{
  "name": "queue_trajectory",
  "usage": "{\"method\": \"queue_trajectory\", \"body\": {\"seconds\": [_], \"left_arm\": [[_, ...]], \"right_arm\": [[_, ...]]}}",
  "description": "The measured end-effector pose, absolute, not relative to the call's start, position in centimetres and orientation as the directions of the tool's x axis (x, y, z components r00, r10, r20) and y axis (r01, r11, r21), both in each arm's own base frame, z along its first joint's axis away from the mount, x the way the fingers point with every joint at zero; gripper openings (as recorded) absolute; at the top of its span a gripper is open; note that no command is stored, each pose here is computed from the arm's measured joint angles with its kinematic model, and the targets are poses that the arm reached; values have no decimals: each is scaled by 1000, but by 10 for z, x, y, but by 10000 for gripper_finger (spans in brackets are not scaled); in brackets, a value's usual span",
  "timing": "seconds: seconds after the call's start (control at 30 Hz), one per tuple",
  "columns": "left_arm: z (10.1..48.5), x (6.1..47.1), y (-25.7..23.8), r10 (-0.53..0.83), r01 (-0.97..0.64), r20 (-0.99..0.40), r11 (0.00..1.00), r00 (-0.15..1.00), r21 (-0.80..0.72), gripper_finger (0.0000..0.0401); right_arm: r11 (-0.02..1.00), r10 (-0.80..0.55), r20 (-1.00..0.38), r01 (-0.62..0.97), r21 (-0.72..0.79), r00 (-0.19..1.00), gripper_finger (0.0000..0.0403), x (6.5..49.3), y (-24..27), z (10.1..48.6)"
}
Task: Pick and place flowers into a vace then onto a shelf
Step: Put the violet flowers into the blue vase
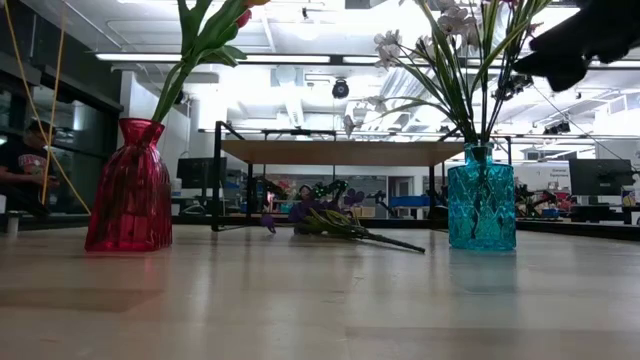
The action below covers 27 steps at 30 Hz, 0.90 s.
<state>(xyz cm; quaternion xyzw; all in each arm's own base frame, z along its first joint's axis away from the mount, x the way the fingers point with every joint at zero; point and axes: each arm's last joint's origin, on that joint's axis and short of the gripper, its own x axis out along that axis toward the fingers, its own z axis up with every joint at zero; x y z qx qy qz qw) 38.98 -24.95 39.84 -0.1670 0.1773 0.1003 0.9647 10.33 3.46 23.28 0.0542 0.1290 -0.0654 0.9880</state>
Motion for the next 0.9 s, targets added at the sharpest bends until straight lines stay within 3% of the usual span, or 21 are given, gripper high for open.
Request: {"method": "queue_trajectory", "body": {"seconds": [0.27, 0.6, 0.9], "left_arm": [[398, 390, -250, 114, -237, -385, 927, 916, -291, 113], [396, 389, -253, 19, -204, -427, 896, 904, -393, 113], [383, 378, -257, -58, -308, -567, 792, 821, -527, 113]], "right_arm": [[992, -8, -391, 56, 111, 920, 223, 83, 28, 271], [928, 255, -555, -39, 371, 792, 194, 58, 25, 289], [730, 573, -436, -190, 656, 694, 171, 59, 36, 301]]}}
